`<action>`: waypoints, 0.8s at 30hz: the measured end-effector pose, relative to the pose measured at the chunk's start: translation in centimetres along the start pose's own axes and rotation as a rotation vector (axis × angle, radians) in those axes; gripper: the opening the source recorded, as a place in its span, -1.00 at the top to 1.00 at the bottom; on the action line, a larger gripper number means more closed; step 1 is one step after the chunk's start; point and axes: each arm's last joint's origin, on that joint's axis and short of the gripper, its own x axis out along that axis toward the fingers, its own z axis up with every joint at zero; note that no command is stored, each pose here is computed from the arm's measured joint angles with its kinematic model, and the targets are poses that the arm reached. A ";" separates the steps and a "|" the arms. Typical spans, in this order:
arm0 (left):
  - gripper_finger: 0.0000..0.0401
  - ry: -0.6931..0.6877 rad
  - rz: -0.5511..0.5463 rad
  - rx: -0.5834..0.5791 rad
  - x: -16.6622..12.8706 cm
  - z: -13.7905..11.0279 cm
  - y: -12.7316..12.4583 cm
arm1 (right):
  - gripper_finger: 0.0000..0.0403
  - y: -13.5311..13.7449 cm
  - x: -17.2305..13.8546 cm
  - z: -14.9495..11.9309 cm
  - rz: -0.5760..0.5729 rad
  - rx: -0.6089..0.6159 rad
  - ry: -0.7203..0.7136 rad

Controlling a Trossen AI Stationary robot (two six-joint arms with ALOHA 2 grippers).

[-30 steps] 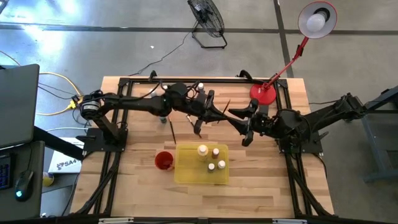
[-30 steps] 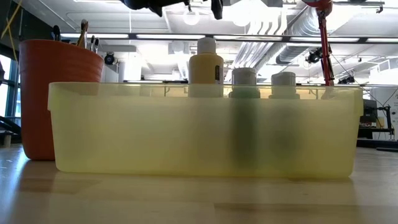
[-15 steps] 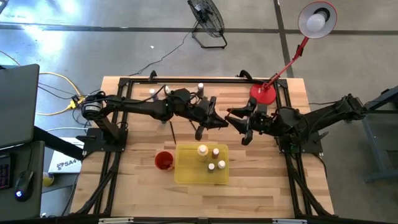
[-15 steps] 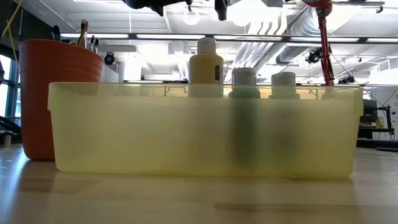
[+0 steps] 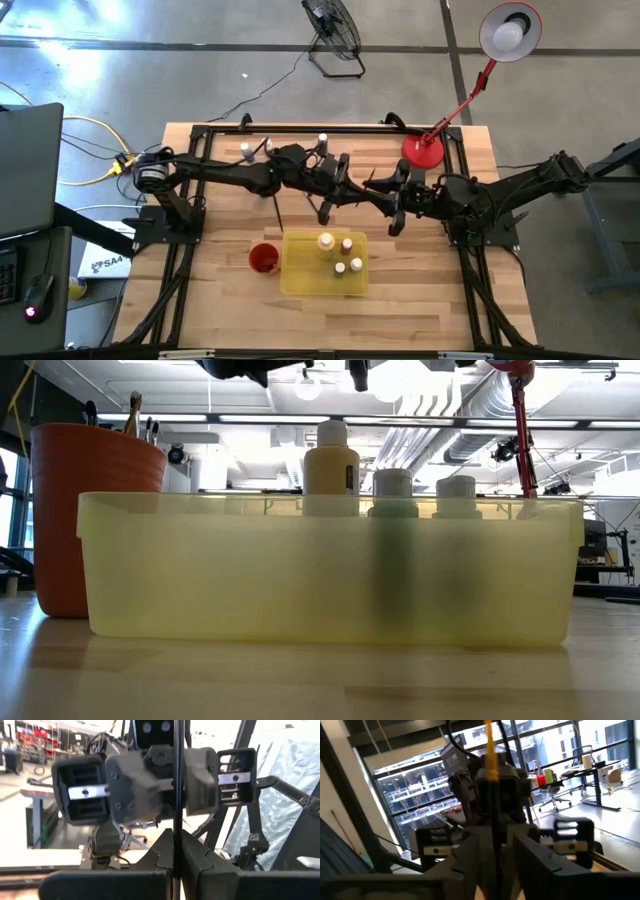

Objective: Pick & Place Paint Supplies
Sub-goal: Put the golden paintbrush into the orange cup

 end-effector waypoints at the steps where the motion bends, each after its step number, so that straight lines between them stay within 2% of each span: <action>1: 0.98 0.004 0.001 -0.012 0.0 -0.1 0.0 | 0.55 0.0 0.0 0.0 0.010 -0.001 0.002; 7: 0.98 0.008 -0.003 -0.026 0.2 -0.4 0.1 | 0.94 0.0 0.0 0.0 0.015 -0.019 0.007; 24: 0.94 -0.001 -0.009 -0.036 0.2 -0.4 0.1 | 0.97 0.1 0.0 0.0 0.034 -0.046 0.010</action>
